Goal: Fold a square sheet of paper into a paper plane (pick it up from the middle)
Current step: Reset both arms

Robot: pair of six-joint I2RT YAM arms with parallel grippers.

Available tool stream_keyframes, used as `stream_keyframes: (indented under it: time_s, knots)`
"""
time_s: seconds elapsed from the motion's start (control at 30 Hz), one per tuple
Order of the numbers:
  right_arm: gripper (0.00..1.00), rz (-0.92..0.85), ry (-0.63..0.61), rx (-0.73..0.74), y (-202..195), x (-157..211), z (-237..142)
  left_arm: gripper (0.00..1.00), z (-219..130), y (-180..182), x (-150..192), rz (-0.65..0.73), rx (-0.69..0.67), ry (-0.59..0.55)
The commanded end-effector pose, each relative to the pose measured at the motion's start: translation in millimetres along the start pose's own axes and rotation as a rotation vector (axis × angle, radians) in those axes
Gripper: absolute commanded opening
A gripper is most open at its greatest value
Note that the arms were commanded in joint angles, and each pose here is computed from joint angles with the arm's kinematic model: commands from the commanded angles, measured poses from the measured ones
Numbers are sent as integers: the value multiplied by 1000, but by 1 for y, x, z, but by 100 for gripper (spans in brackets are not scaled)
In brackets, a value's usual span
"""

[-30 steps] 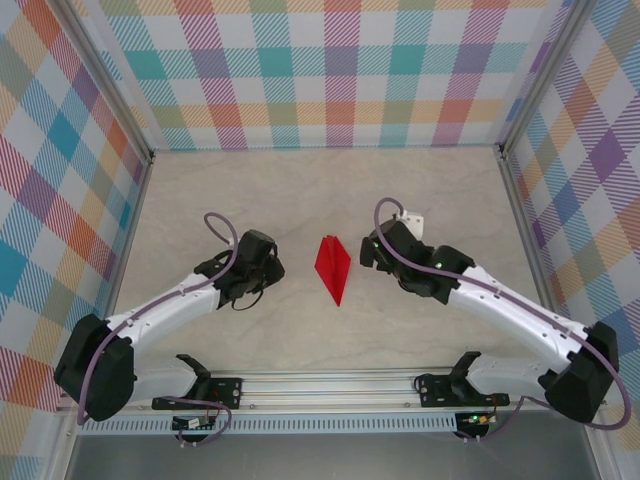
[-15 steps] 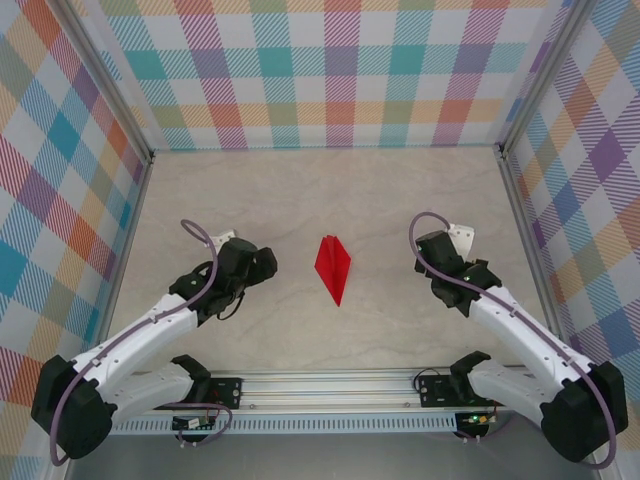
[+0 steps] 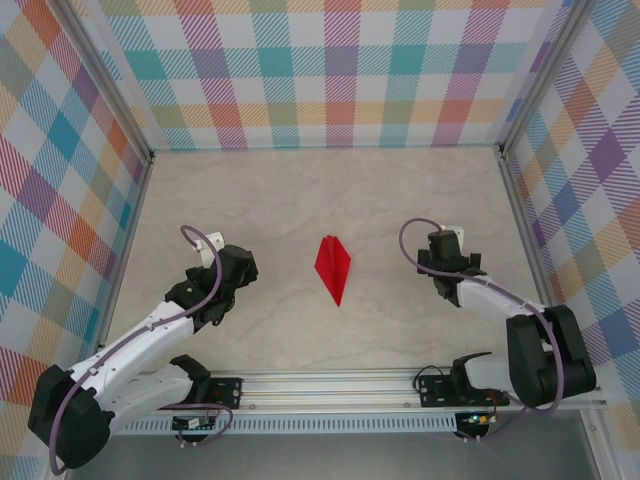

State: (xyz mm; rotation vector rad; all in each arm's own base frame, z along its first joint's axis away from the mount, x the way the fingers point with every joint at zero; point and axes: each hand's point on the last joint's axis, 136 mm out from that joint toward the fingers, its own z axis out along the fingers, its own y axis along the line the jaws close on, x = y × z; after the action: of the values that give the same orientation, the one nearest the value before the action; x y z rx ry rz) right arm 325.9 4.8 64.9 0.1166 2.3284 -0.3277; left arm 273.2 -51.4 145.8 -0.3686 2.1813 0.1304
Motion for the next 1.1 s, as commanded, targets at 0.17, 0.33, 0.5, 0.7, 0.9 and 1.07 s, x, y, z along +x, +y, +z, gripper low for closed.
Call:
stream_keyframes:
  time_s: [0.17,0.33,0.5,0.7,0.9,1.07]
  knots:
    - [100,23,-300,-244,21,-70,10,100,6,13,-19,105,-51,-109]
    - [100,14,-347,-294,24,-72,4,100,9,10,-21,69,-17,-128]
    - [100,55,-309,-263,8,-56,-18,100,11,14,-21,70,-32,-126]
    - [100,155,-310,-231,-12,-43,-19,100,25,21,-25,57,-83,-127]
    - [100,164,-370,-262,-3,-66,-2,100,43,24,-33,76,-132,-112]
    - [100,97,-356,-328,18,-76,21,100,55,29,-43,75,-138,-138]
